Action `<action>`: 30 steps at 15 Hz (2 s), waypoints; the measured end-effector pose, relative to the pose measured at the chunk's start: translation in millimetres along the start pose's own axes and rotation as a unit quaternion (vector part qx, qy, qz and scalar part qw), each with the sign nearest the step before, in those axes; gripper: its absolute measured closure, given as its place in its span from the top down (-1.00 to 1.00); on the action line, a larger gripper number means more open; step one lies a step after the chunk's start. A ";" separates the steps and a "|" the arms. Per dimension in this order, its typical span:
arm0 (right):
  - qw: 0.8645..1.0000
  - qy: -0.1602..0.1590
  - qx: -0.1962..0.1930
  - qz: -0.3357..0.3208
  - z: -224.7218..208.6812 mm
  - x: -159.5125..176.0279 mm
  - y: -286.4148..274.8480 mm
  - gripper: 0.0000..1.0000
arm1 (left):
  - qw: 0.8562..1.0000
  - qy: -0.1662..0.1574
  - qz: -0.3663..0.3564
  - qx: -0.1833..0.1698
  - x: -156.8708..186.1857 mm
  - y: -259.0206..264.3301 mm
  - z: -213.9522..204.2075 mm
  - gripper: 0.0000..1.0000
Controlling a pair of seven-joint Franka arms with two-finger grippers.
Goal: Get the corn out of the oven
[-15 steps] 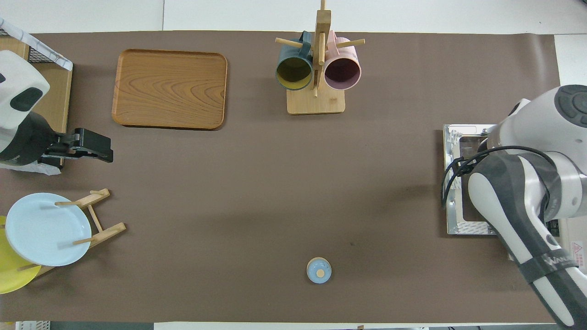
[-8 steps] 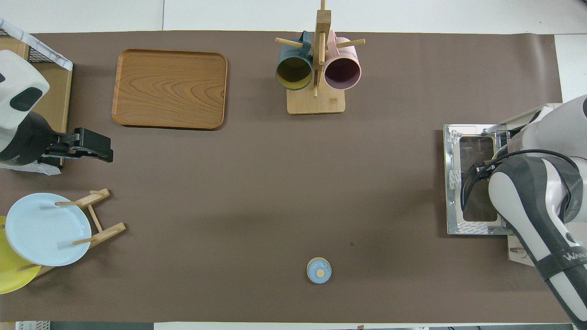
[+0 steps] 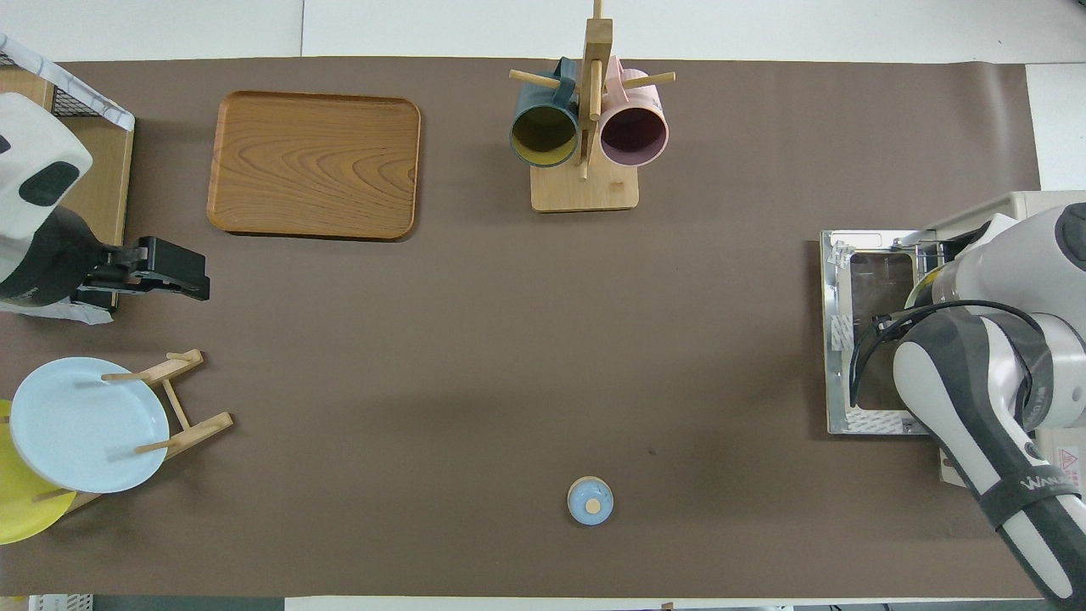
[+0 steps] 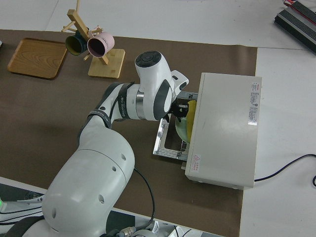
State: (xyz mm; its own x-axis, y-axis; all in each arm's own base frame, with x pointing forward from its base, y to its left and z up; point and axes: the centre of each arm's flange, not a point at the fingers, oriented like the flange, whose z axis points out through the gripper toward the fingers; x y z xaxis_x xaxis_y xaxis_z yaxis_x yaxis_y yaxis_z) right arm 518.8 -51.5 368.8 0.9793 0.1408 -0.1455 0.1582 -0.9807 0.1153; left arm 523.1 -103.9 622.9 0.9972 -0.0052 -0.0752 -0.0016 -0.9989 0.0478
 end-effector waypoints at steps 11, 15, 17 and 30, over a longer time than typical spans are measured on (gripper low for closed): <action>0.998 0.007 -0.038 -0.047 -13.1 2.2 -26.4 -0.95 | 1.000 0.007 0.000 -0.001 1.5 0.3 -1.2 1.00; 0.995 0.008 -0.052 -0.083 -51.3 17.0 -98.6 -0.95 | 1.000 0.012 0.000 -0.002 2.5 0.5 -2.1 1.00; 0.995 0.021 -0.060 -0.081 -78.6 24.1 -149.3 -0.95 | 1.000 0.013 0.000 -0.002 2.8 0.6 -2.4 1.00; 0.997 0.050 -0.031 0.046 -43.9 42.0 -483.7 -0.95 | 1.000 0.017 0.001 -0.003 3.4 1.2 -2.9 1.00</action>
State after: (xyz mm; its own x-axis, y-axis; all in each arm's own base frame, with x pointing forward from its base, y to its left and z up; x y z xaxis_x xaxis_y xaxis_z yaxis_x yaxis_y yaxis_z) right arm 489.0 434.7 350.1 0.9973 0.0659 -0.0336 0.0710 -0.9802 0.1847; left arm 526.7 -105.0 625.6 0.9991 -0.0046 -0.0422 -0.0023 -0.9986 0.0537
